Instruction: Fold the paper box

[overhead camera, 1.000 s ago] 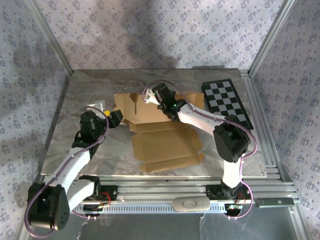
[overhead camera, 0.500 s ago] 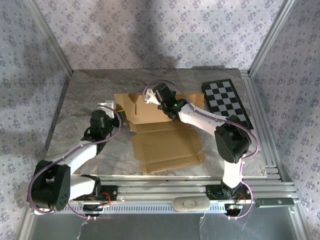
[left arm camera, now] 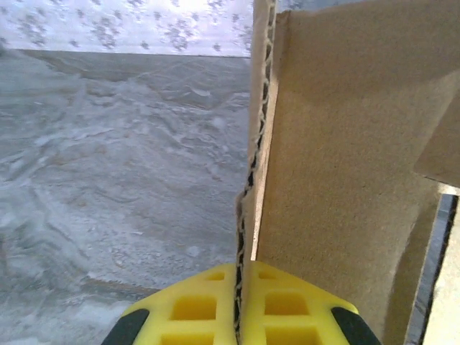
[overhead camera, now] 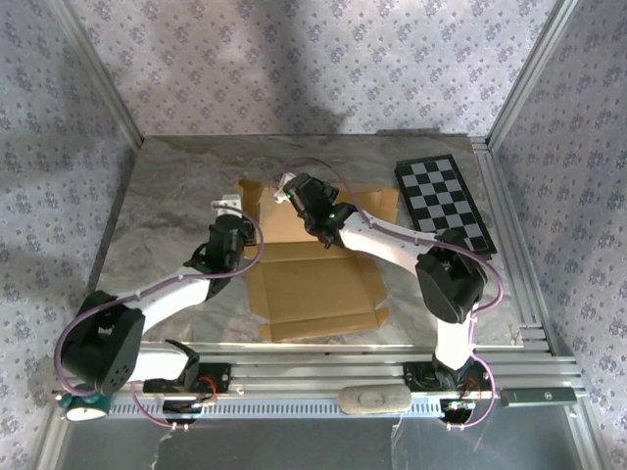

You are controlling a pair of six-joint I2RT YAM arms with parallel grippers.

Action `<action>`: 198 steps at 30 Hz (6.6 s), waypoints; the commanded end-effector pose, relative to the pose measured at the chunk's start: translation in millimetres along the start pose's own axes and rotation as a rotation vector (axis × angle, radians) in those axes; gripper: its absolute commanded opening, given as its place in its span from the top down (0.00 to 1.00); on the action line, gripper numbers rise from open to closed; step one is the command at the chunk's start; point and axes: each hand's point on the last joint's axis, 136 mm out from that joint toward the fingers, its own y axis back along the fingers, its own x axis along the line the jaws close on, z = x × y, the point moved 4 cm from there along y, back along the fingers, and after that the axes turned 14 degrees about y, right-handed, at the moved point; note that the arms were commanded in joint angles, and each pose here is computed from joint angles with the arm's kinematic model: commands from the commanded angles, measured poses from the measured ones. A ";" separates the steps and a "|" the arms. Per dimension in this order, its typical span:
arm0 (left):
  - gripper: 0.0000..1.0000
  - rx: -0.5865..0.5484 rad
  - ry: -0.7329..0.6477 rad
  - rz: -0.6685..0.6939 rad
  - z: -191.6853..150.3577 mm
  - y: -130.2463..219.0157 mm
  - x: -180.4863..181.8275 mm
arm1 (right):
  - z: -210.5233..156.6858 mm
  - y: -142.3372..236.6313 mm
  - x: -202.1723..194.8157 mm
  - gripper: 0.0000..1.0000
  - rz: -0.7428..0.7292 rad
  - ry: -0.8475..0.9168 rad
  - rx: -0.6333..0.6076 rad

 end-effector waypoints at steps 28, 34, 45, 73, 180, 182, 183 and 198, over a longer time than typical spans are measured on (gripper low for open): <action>1.00 -0.365 -0.007 -0.204 34.3 17.3 -11.7 | -12.1 123.5 -100.1 0.19 0.258 -0.746 -0.315; 1.00 -0.389 -0.029 -0.211 36.7 20.1 -12.4 | -66.9 112.9 -110.5 0.13 0.583 -1.618 -0.222; 1.00 -0.400 -0.048 -0.220 36.4 22.5 -12.8 | -43.8 70.2 -112.6 0.16 0.806 -2.316 -0.168; 1.00 -0.397 -0.075 -0.219 34.5 19.1 -14.4 | -47.9 -40.0 -51.4 0.80 0.988 -2.543 0.082; 0.40 0.128 -0.279 -0.768 -61.0 28.2 -98.3 | -93.1 -53.6 -28.2 1.00 1.158 -1.935 -0.275; 0.40 0.123 -0.280 -0.751 -61.7 26.8 -99.2 | -94.3 -53.1 -25.6 1.00 1.156 -1.929 -0.287; 0.40 0.118 -0.280 -0.741 -61.5 25.9 -98.6 | -95.3 -52.8 -24.8 1.00 1.152 -1.926 -0.294; 0.37 0.064 -0.276 -0.687 -70.7 25.3 -112.6 | -101.8 -57.0 -12.1 1.00 1.153 -1.941 -0.292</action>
